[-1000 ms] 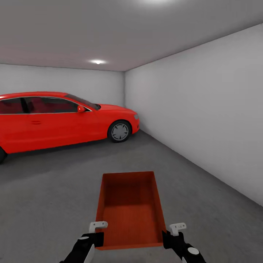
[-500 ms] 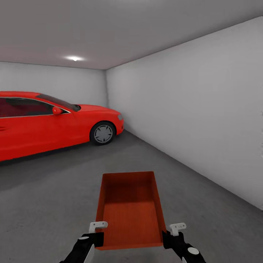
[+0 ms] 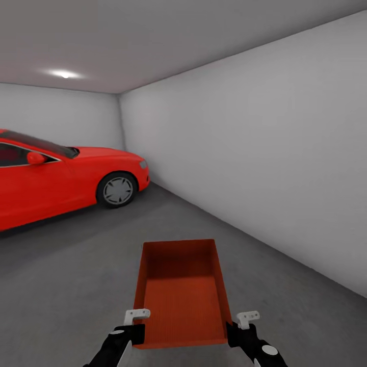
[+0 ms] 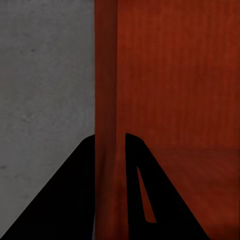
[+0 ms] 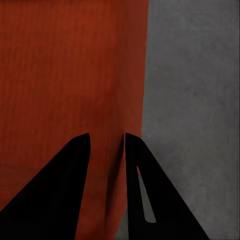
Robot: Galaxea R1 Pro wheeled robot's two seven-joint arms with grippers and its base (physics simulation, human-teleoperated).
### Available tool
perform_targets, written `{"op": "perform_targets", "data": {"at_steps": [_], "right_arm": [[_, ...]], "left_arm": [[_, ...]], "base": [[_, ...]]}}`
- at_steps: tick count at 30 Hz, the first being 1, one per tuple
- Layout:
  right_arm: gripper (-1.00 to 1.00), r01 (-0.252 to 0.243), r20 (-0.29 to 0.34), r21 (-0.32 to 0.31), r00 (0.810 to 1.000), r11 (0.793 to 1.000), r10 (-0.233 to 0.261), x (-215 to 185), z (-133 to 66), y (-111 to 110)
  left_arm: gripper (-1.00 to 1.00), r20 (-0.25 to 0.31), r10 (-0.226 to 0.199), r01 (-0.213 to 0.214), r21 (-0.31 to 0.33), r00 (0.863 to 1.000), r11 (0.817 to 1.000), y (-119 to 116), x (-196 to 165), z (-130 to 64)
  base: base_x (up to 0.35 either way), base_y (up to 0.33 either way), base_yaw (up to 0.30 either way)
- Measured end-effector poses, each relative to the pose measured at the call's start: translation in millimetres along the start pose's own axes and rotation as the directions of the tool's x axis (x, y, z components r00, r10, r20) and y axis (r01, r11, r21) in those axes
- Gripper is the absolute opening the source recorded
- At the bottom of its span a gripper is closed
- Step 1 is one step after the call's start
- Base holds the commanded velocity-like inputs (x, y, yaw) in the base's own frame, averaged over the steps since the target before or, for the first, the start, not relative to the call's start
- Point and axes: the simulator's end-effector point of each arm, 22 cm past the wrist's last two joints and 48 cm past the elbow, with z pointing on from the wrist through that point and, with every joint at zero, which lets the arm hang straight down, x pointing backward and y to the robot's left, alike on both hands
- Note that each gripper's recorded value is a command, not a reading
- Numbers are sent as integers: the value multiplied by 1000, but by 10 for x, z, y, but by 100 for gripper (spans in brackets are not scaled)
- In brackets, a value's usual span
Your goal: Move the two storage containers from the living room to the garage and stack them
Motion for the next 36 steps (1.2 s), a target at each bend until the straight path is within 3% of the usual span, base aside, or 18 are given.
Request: {"op": "perform_targets", "data": {"at_steps": [36], "right_arm": [[-100,2,9,0,1000,1000,-2,-43,-14,2]], "left_arm": [[-100,9,0,0,1,1000,1000,-2,-39,-22]], "base": [[327,-105,-278]]}}
